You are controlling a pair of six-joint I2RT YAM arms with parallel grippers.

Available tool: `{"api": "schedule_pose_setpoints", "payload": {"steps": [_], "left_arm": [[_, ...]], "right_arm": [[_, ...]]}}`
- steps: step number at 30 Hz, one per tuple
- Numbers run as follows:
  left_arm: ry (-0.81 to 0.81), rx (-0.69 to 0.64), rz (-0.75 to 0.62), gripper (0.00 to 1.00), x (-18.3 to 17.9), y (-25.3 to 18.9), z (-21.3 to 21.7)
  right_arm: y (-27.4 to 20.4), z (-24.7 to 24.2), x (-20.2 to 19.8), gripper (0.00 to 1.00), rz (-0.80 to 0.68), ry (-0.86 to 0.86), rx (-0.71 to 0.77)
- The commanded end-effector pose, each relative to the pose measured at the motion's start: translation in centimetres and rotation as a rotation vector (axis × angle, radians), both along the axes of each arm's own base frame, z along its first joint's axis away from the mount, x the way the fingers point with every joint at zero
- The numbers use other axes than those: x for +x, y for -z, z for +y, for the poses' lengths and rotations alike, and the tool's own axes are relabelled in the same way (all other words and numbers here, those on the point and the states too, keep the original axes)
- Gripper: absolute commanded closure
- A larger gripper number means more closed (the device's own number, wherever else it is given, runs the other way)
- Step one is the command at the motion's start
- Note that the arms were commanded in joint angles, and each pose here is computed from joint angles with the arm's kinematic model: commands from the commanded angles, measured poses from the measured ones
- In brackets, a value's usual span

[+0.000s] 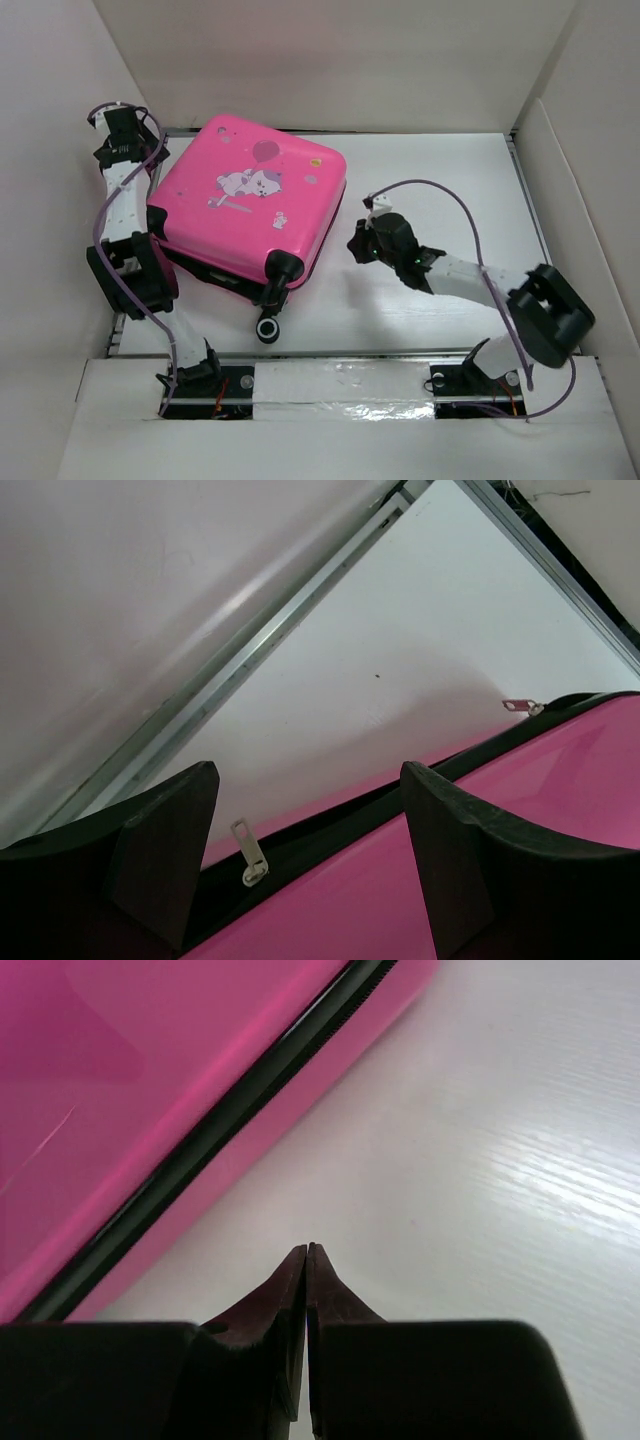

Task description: Pack the luggage

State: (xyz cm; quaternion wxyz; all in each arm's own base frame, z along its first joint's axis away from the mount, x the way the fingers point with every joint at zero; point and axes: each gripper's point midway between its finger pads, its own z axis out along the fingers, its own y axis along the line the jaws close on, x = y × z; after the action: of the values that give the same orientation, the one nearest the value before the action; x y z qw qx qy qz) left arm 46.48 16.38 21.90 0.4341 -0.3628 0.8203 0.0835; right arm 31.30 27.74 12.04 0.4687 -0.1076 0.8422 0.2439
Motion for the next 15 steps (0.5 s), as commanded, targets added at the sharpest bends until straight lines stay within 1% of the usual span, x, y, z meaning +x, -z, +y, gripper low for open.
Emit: {"api": "schedule_pose_setpoints", "payload": {"steps": [1,3,5,9,11,13,15], "left_arm": [[0.011,0.016,0.036,0.29,0.3,-1.0,1.0],[0.041,-0.008,0.071,0.3,0.7,0.7,0.6],[0.052,-0.028,0.088,0.31,0.8,2.3,0.3],[0.033,-0.052,0.19,0.31,0.0,6.4,1.3],[0.051,-0.069,0.232,0.31,-0.3,8.2,0.9],[0.088,-0.109,0.283,0.35,-0.8,10.9,-0.3],[0.132,-0.102,0.316,0.36,-0.7,12.3,-2.5]], "right_arm": [[-3.2,4.2,4.3,0.92,-0.045,-0.029,0.156],[-2.3,4.2,6.0,0.92,-0.043,-0.011,0.172],[-1.7,5.4,6.9,0.92,-0.053,-0.044,0.223],[-1.2,7.8,8.0,0.91,-0.023,-0.103,0.248],[-1.2,9.0,8.3,0.91,-0.016,-0.124,0.25],[-1.8,10.5,9.0,0.9,-0.031,-0.149,0.263],[-2.8,11.3,10.1,0.9,-0.044,-0.177,0.285]]}}
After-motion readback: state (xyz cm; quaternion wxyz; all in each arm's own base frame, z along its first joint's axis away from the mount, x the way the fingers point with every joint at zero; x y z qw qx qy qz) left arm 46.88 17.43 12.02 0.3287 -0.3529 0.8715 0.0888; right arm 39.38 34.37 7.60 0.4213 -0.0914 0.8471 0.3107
